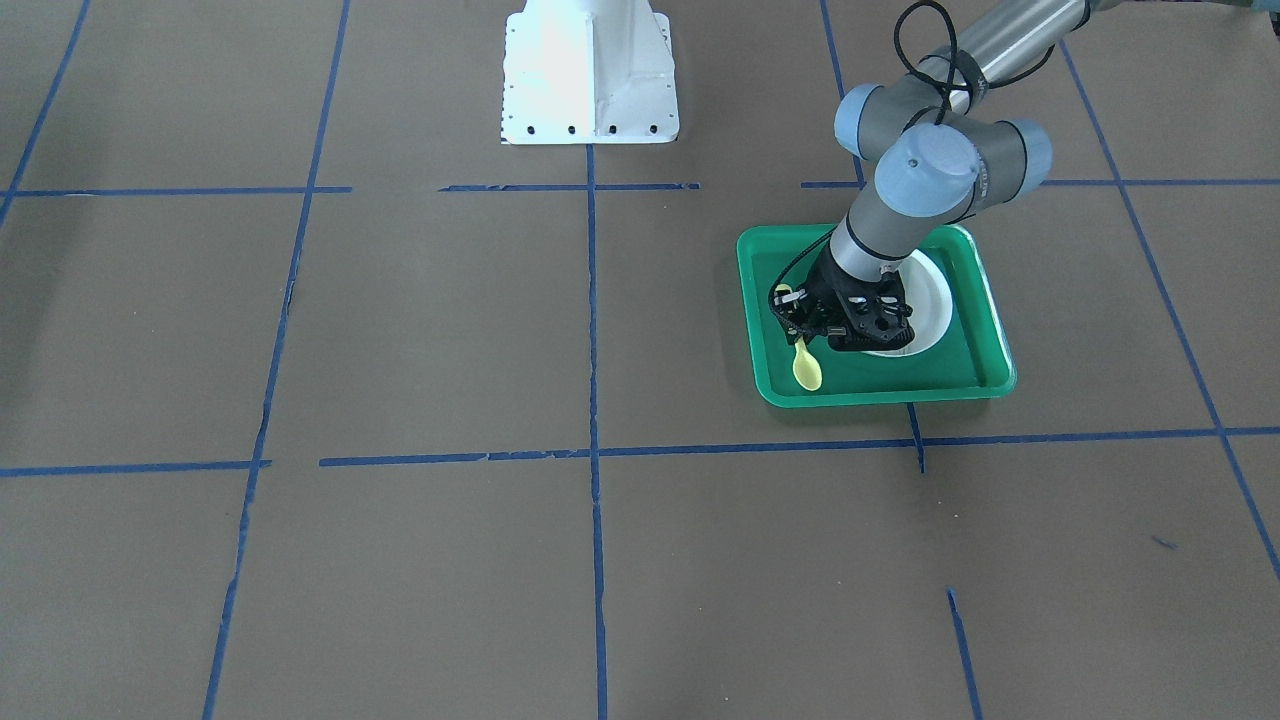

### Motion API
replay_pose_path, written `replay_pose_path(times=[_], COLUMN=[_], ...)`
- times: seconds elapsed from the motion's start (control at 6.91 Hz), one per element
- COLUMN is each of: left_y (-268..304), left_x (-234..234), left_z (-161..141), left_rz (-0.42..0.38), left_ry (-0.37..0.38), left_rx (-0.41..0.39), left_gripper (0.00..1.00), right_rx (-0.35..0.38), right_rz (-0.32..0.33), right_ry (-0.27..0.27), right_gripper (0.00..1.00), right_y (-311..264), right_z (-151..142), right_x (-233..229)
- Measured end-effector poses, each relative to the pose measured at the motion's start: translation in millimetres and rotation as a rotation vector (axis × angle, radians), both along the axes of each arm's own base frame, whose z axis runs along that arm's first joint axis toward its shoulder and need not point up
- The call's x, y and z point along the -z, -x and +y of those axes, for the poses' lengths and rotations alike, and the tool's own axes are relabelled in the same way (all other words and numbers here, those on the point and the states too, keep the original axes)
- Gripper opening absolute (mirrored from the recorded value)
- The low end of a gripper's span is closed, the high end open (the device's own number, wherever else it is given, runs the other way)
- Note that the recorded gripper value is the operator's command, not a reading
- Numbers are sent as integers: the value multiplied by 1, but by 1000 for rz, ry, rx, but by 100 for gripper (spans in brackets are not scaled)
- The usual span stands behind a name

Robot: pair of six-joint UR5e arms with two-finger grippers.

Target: Place spoon

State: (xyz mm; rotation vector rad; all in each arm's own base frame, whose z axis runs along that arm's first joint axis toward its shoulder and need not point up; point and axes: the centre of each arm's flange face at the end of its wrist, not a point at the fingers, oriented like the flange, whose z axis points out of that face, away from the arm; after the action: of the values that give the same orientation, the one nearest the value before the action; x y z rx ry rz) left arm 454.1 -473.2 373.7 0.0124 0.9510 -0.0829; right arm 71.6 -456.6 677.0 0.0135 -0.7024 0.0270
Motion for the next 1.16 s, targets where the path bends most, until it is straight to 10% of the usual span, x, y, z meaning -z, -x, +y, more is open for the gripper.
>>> replay_pose_path(times=[0.72, 1.16], left_y=[130, 302], left_x=[14, -80], left_z=[-62, -86], left_rz=[74, -4], left_ry=[-57, -207], left_rx=[74, 37], left_gripper=[81, 80], right_rx=[0, 0], right_rz=[0, 0], right_ry=[-1, -1], right_gripper=[100, 100], right_y=[0, 0], right_z=[0, -1], right_x=[1, 1])
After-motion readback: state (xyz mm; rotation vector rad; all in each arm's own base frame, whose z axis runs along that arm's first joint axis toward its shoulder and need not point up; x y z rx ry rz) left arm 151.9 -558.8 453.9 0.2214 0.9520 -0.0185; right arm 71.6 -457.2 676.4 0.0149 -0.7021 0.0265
